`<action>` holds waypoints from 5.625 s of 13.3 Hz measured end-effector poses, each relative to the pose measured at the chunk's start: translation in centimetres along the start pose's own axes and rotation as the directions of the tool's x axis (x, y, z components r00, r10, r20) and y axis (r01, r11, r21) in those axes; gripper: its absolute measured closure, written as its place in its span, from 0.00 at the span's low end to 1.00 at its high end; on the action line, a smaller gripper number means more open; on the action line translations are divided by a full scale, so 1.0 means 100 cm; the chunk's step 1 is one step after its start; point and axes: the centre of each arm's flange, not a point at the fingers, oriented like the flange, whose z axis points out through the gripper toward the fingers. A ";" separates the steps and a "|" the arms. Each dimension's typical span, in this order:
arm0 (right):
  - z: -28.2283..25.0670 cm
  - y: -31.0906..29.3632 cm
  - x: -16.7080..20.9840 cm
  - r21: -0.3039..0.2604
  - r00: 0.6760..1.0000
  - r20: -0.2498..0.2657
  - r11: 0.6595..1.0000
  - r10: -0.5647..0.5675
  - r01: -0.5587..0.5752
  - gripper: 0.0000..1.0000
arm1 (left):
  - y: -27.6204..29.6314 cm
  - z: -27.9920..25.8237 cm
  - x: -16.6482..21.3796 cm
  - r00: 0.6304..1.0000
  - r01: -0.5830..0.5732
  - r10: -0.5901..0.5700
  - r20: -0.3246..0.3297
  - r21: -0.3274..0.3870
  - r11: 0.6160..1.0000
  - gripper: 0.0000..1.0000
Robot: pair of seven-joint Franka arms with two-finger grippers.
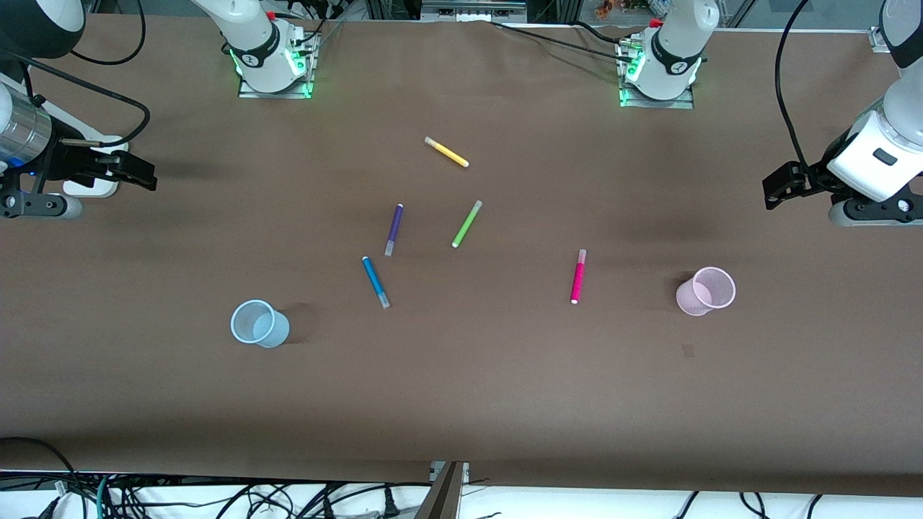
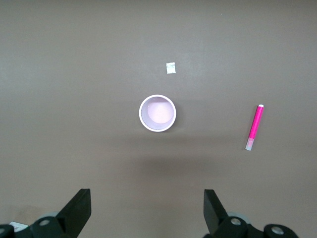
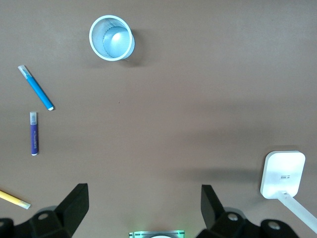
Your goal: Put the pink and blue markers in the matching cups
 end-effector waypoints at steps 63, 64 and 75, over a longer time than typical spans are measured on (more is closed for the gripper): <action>0.233 -0.258 0.126 -0.049 0.739 -0.232 0.766 -0.633 0.641 0.83 | 0.085 0.306 0.054 0.369 -0.892 0.441 0.818 0.179 0.415 0.82; 0.211 -0.245 0.126 -0.068 0.697 -0.242 0.728 -0.675 0.682 0.83 | 0.086 0.315 0.053 0.357 -0.896 0.439 0.825 0.169 0.411 0.82; 0.164 -0.176 0.137 -0.048 0.395 -0.373 0.443 -0.839 0.895 0.83 | 0.108 0.278 0.070 0.480 -0.840 0.490 0.728 0.222 0.494 0.05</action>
